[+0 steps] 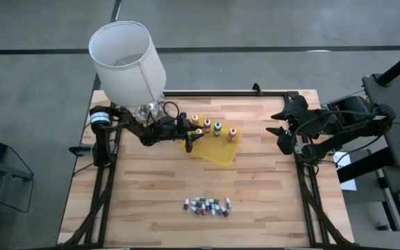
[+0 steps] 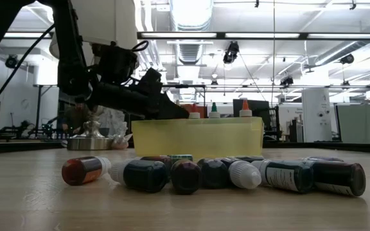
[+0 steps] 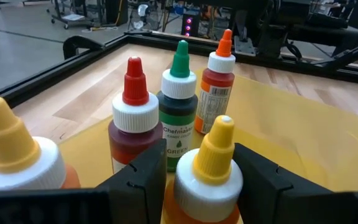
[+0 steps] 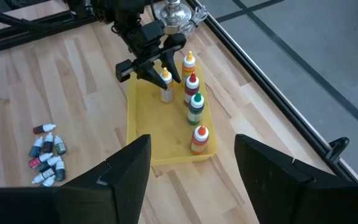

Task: Pick & Place food coloring
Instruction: Put the large yellow food coloring bottle into the yellow bin

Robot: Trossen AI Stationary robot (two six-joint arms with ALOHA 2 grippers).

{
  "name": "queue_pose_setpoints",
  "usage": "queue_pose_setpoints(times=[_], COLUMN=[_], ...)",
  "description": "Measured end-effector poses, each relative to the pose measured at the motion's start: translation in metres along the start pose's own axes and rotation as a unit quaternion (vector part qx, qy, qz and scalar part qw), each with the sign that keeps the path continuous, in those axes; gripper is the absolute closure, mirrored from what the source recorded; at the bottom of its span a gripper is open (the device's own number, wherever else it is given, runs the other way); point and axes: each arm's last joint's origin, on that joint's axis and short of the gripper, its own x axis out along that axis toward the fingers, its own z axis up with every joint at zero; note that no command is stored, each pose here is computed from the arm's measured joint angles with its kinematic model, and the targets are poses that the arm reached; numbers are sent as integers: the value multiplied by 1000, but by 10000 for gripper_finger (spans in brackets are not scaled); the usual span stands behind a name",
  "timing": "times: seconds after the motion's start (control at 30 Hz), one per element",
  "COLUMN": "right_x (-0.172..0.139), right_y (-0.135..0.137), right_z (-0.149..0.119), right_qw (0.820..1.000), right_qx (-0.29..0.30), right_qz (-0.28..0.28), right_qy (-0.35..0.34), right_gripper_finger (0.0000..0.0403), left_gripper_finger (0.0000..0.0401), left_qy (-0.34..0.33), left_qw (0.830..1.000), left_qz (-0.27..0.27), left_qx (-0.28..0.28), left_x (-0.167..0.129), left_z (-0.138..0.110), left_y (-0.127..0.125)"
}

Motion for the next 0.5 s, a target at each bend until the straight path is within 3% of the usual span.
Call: queue_pose_setpoints(times=[0.5], right_x=[0], right_y=[0], right_z=[0], right_qw=[1000], right_qx=[0], right_qz=[0], right_qy=[0], right_gripper_finger=[179], left_gripper_finger=[265], left_qy=[1], left_qw=[1000], left_qz=[-1], left_qx=[8], left_x=[0], left_z=[0], left_y=[-1])
